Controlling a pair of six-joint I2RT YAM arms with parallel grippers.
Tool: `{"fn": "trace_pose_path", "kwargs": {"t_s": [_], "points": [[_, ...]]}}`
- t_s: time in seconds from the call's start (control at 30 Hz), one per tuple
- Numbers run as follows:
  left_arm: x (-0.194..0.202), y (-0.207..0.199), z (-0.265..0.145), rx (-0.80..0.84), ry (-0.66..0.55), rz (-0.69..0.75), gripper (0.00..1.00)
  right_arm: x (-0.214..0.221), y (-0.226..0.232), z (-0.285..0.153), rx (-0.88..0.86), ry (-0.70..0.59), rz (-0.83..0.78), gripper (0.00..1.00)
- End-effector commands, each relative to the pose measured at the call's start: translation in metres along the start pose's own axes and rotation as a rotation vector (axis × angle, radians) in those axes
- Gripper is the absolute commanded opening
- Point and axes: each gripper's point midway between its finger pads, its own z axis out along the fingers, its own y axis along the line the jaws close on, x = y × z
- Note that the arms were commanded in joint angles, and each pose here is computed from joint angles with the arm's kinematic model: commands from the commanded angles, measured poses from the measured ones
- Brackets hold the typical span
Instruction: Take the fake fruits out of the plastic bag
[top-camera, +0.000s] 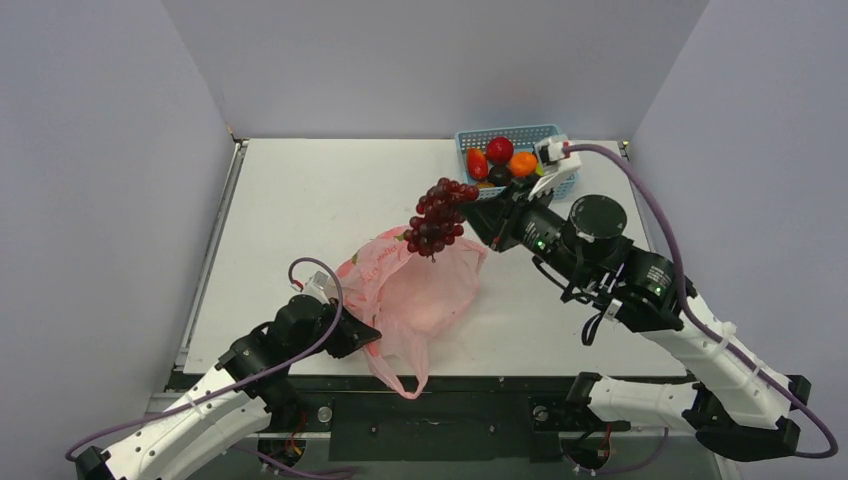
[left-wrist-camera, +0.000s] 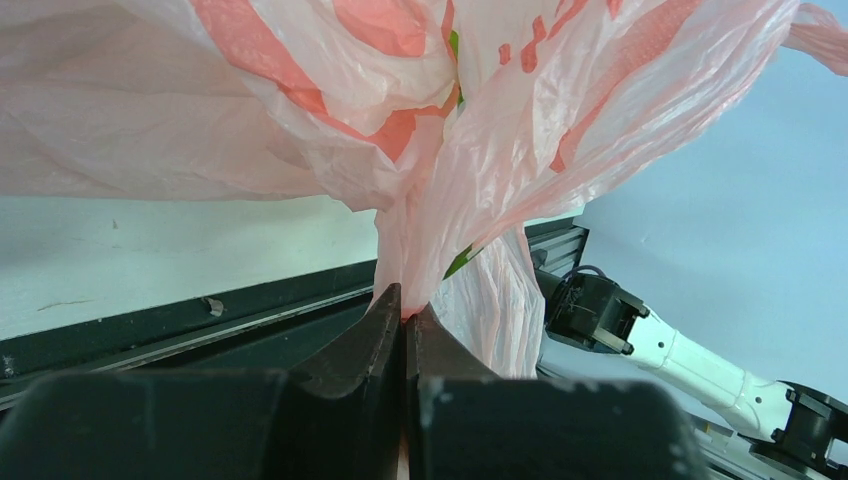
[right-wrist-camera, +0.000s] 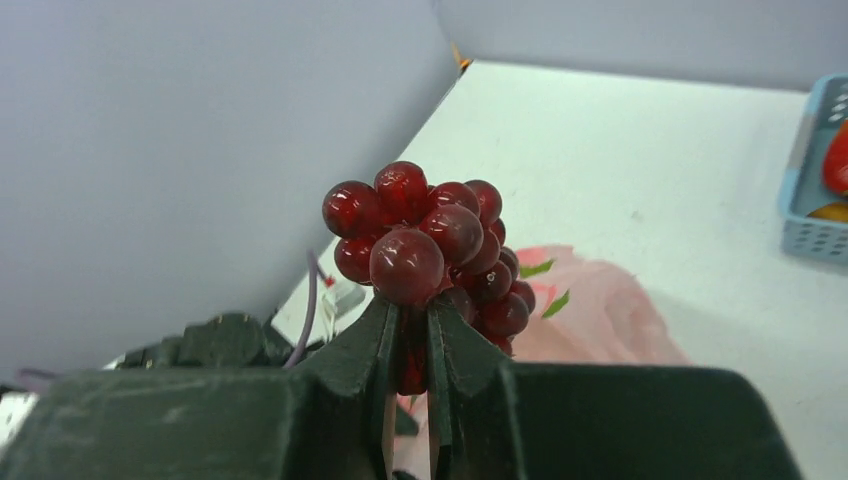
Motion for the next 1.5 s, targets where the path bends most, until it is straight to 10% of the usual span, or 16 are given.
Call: {"fn": "trace_pose_path", "kwargs": {"t_s": [0.0, 0.47, 0.83, 1.47], "points": [[0.002, -0.008, -0.002, 0.034, 0.011, -0.007, 0.0, -0.06, -0.02, 0.008, 0.099, -0.148, -0.018, 0.0], [0.0, -0.019, -0.004, 0.015, 0.02, 0.017, 0.0, -0.134, -0.177, 0.075, 0.469, -0.315, -0.061, 0.0], [-0.005, -0.009, -0.003, -0.044, -0.007, 0.0, 0.0, -0.077, -0.333, 0.159, 0.652, -0.143, -0.036, 0.0], [0.004, 0.011, -0.002, -0.103, 0.025, -0.077, 0.0, 0.005, -0.408, 0.215, 0.676, -0.007, 0.085, 0.0]]}}
